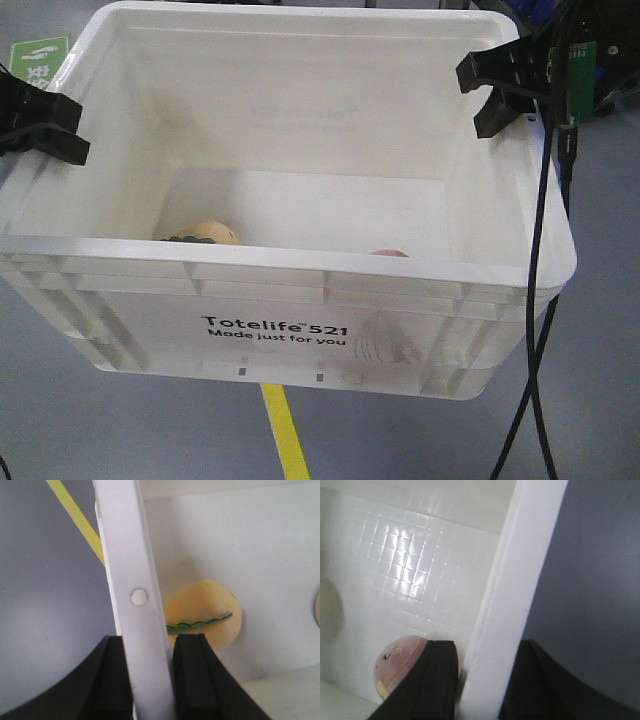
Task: Place moving items into box and shelve
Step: 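Hold the white tote by its rims while driving toward the blue-bin shelf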
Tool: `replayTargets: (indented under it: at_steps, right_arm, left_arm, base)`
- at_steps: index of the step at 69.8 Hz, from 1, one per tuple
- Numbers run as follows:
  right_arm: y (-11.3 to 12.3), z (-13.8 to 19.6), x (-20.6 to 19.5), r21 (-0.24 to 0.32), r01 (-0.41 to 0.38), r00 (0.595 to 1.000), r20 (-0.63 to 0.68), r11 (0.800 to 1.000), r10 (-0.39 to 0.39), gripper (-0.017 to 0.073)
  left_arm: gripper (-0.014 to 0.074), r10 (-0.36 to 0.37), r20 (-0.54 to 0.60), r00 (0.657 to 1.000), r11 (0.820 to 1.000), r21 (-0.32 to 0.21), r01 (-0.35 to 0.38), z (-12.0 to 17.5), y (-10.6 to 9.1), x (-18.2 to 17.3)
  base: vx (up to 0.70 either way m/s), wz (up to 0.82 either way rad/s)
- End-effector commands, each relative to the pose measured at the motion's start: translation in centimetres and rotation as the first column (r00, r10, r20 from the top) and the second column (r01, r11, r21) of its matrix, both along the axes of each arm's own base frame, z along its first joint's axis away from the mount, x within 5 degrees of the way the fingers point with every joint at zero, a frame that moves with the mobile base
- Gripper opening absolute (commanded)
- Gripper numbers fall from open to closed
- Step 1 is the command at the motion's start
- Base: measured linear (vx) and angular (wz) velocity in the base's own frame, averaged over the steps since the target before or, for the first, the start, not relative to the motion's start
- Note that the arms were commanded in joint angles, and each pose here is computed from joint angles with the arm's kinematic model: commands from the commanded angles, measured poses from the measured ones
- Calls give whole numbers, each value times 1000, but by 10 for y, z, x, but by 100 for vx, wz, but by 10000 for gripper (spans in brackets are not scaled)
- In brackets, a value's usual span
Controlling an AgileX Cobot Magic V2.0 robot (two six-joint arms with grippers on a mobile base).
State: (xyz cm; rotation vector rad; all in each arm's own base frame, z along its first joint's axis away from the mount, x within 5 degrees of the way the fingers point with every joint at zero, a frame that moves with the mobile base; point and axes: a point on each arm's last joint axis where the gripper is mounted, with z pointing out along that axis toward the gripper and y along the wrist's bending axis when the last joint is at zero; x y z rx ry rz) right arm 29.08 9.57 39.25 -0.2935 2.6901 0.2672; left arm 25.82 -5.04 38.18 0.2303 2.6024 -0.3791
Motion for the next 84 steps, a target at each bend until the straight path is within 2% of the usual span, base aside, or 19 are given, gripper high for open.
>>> replayTargets:
  at_steps: [1, 33, 84]
  right_arm:
    - [1, 33, -10, 80, -41, 987, 161, 996, 27, -12]
    - [1, 33, -10, 79, -41, 986, 162, 996, 27, -12]
    - [1, 33, -10, 80, -41, 987, 161, 996, 28, -12]
  left_arm:
    - [-17, 11, 169, 986, 996, -85, 4, 31, -5, -5]
    - [-17, 10, 168, 986, 996, -85, 4, 31, -5, -5]
    - [-17, 11, 169, 986, 997, -83, 3, 31, -5, -5]
  base:
    - [49, -27]
    - [44, -40]
    - [34, -65]
